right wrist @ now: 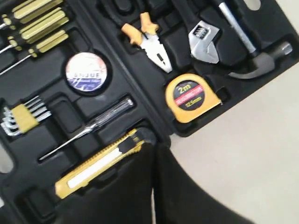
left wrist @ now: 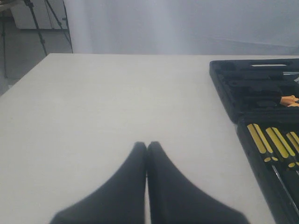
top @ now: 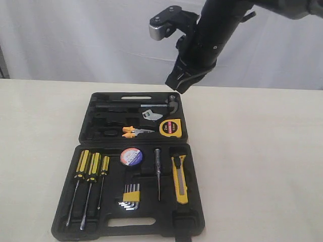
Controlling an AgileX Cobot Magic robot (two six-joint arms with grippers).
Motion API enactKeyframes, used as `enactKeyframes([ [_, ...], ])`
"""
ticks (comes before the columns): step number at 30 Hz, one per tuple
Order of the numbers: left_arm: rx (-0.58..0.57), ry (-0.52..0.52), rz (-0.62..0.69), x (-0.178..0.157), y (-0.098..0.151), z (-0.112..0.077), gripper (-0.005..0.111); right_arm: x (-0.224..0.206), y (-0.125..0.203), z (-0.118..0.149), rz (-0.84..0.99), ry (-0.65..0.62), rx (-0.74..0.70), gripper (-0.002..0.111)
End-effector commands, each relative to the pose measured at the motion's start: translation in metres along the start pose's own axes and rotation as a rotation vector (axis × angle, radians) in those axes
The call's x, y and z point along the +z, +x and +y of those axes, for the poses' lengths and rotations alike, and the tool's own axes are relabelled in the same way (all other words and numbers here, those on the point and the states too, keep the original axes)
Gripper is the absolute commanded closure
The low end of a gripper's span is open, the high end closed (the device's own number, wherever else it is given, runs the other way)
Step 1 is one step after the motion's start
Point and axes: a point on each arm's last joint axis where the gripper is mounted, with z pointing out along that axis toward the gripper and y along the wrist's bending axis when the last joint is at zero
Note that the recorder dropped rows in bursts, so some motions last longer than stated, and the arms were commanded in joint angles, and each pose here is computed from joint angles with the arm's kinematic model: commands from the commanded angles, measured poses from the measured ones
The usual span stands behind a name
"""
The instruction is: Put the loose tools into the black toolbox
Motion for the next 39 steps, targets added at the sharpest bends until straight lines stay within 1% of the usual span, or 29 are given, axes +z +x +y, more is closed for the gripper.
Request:
enactKeyframes([
  [1,-0.012,0.008,-0.007,0.0,0.0,-0.001,0.107,-0.024,0.008,0.016,-0.051,-0.063,0.05,0.109],
  [5,-0.012,0.008,-0.007,0.0,0.0,-0.001,0.107,-0.033,0.005,0.026,-0.117,-0.138,0.068,0.109],
  [9,-0.012,0.008,-0.007,0.0,0.0,-0.001,0.107,-0.039,0.003,0.029,-0.152,-0.154,-0.03,0.109],
  [11,-0.012,0.008,-0.007,0.0,0.0,-0.001,0.107,-0.04,0.0,0.033,-0.188,-0.196,-0.044,0.109],
  [15,-0.012,0.008,-0.007,0.0,0.0,-0.001,0.107,-0.038,-0.005,0.039,-0.228,-0.262,-0.031,0.109],
  [20,-0.012,0.008,-0.007,0.0,0.0,-0.001,0.107,-0.037,-0.007,0.042,-0.236,-0.278,-0.029,0.109],
  [23,-0.012,0.008,-0.007,0.0,0.0,-0.001,0.107,-0.039,-0.01,0.046,-0.266,-0.317,-0.019,0.109],
  [24,-0.012,0.008,-0.007,0.0,0.0,-0.001,0.107,-0.038,-0.011,0.046,-0.279,-0.325,-0.046,0.109],
  [29,-0.012,0.008,-0.007,0.0,0.0,-0.001,0.107,-0.042,-0.015,0.052,-0.327,-0.398,0.013,0.109],
  [36,-0.012,0.008,-0.007,0.0,0.0,-0.001,0.107,-0.043,-0.016,0.052,-0.333,-0.41,0.028,0.109],
  [39,-0.012,0.008,-0.007,0.0,0.0,-0.001,0.107,-0.043,-0.016,0.053,-0.317,-0.424,0.11,0.109],
])
